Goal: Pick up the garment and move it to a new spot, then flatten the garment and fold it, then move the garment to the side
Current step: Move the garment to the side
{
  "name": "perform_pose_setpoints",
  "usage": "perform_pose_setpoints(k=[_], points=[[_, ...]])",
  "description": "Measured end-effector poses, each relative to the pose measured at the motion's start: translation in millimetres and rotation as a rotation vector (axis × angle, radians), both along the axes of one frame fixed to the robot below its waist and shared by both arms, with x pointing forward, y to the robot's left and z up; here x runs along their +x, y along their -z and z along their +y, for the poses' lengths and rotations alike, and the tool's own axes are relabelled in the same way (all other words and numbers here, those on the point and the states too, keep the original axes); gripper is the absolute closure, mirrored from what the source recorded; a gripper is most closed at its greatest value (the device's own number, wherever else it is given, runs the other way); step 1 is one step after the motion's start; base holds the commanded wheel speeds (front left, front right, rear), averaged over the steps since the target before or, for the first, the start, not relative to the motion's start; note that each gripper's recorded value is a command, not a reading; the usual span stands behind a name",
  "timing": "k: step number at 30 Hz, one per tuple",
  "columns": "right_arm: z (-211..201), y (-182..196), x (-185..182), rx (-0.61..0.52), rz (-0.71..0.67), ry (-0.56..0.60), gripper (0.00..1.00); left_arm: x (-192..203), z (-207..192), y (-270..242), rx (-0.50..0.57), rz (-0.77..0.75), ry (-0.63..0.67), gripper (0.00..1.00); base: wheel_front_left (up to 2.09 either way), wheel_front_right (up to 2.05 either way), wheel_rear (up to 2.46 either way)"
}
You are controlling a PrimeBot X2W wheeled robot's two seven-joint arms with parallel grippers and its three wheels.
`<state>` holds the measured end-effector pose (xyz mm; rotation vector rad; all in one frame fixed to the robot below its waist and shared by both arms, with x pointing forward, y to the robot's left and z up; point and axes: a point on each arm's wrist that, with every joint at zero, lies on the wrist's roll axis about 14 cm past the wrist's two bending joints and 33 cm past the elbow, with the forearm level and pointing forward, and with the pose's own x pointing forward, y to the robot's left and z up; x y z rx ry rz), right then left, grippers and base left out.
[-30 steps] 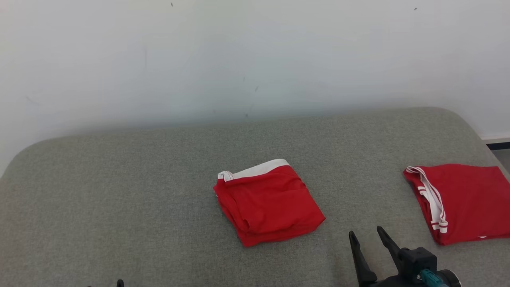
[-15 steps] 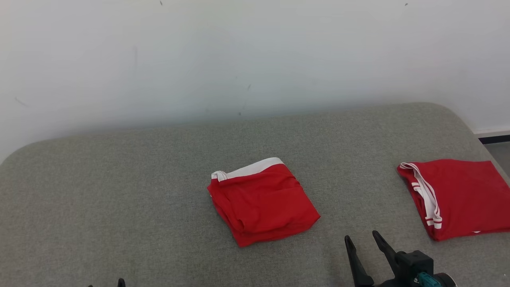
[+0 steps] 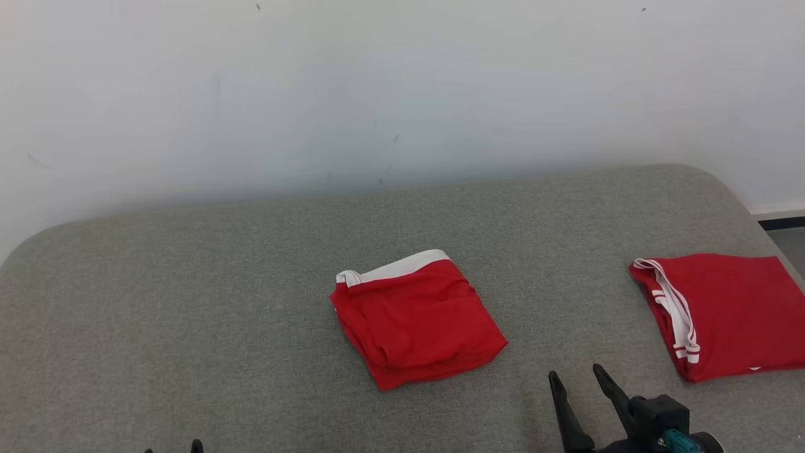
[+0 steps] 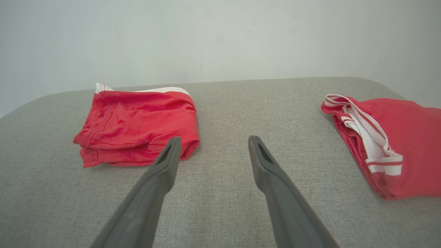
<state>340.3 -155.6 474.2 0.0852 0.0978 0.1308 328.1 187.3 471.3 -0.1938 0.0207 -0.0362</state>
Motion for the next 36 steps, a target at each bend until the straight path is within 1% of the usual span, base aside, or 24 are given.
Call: perform_pose_setpoints(k=[8, 11, 15, 18, 22, 26, 29, 32, 36], points=[[4, -3, 3, -0.020, -0.002, -0.016, 0.00, -1, 1, 0, 0.000, 0.001, -0.003, 0.00, 0.00, 0.00, 0.00], [8, -17, 18, -0.038, -0.025, -0.035, 0.00, -2, 1, 1, 0.000, 0.004, -0.003, 0.00, 0.00, 0.00, 0.00], [10, -39, 49, -0.081, -0.012, -0.073, 0.00, 1, -1, 1, -0.004, 0.004, 0.003, 0.00, 0.00, 0.00, 0.00], [10, -46, 73, -0.087, 0.057, -0.088, 0.00, 4, -5, 0, -0.008, -0.001, 0.012, 0.00, 0.00, 0.00, 0.00], [22, -34, 97, -0.056, 0.239, -0.128, 0.00, 1, -6, 4, -0.014, 0.015, 0.009, 0.00, 0.00, 0.00, 0.00], [16, -24, 120, -0.018, 0.386, -0.112, 0.00, 1, -4, 8, -0.021, 0.028, -0.004, 0.00, 0.00, 0.00, 0.00], [22, -12, 131, -0.013, 0.479, -0.123, 0.00, 0, 1, 12, -0.025, 0.040, -0.024, 0.00, 0.00, 0.00, 0.00], [29, -6, 140, -0.008, 0.519, -0.134, 0.00, 0, 5, 13, -0.026, 0.044, -0.039, 0.00, 0.00, 0.00, 0.00], [31, 20, 148, -0.041, 0.631, -0.136, 0.00, 0, 10, 17, -0.028, 0.062, -0.063, 0.00, 0.00, 0.00, 0.00]])
